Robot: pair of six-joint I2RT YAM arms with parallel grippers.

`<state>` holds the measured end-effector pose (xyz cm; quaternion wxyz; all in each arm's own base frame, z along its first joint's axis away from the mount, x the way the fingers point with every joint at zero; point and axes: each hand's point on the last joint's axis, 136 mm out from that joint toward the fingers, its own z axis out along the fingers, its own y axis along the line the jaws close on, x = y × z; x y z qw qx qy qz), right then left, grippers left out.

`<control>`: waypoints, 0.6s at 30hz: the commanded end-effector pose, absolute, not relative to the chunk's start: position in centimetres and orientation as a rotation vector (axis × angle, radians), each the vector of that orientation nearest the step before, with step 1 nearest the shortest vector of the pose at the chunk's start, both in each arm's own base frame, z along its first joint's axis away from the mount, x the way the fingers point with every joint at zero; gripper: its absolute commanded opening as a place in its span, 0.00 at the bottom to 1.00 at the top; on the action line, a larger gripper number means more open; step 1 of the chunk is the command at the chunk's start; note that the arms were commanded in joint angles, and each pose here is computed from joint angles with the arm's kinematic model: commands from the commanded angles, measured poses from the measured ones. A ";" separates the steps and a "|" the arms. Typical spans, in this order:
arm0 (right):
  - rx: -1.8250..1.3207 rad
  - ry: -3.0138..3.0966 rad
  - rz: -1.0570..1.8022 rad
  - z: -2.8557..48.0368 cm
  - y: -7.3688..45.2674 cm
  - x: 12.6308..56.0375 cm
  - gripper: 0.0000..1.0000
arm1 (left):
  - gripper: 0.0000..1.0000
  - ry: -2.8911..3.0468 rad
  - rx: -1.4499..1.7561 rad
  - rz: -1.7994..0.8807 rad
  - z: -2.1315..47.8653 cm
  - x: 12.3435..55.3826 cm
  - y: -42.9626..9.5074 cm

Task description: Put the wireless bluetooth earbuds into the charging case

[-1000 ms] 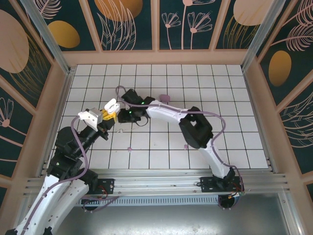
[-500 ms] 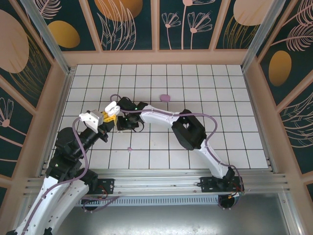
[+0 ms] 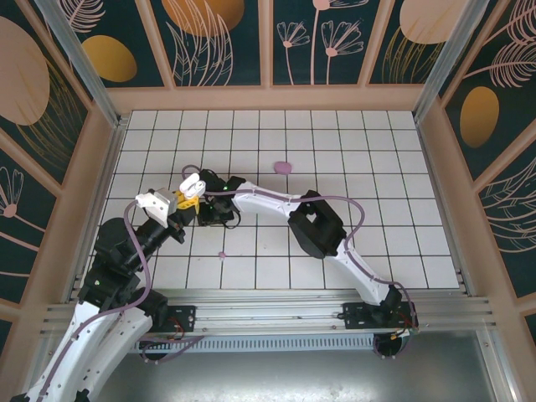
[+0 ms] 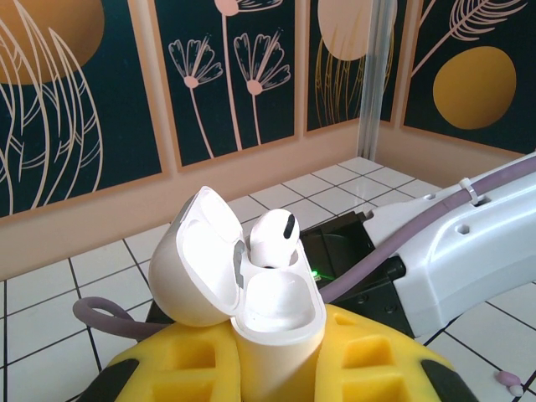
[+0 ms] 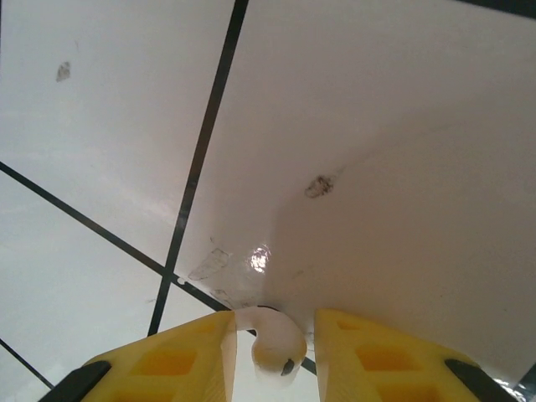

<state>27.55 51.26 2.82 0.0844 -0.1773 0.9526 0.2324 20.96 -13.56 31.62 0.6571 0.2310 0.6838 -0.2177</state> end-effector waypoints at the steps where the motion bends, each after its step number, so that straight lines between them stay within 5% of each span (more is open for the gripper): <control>1: -0.554 2.868 0.625 1.8 50.9 27.1 0.30 | 0.00 1.512 0.535 -0.488 32.6 20.6 -13.5; 18: -0.588 2.814 0.493 3.8 48.3 28.5 0.12 | 0.00 1.510 0.557 -0.496 32.2 20.6 -13.9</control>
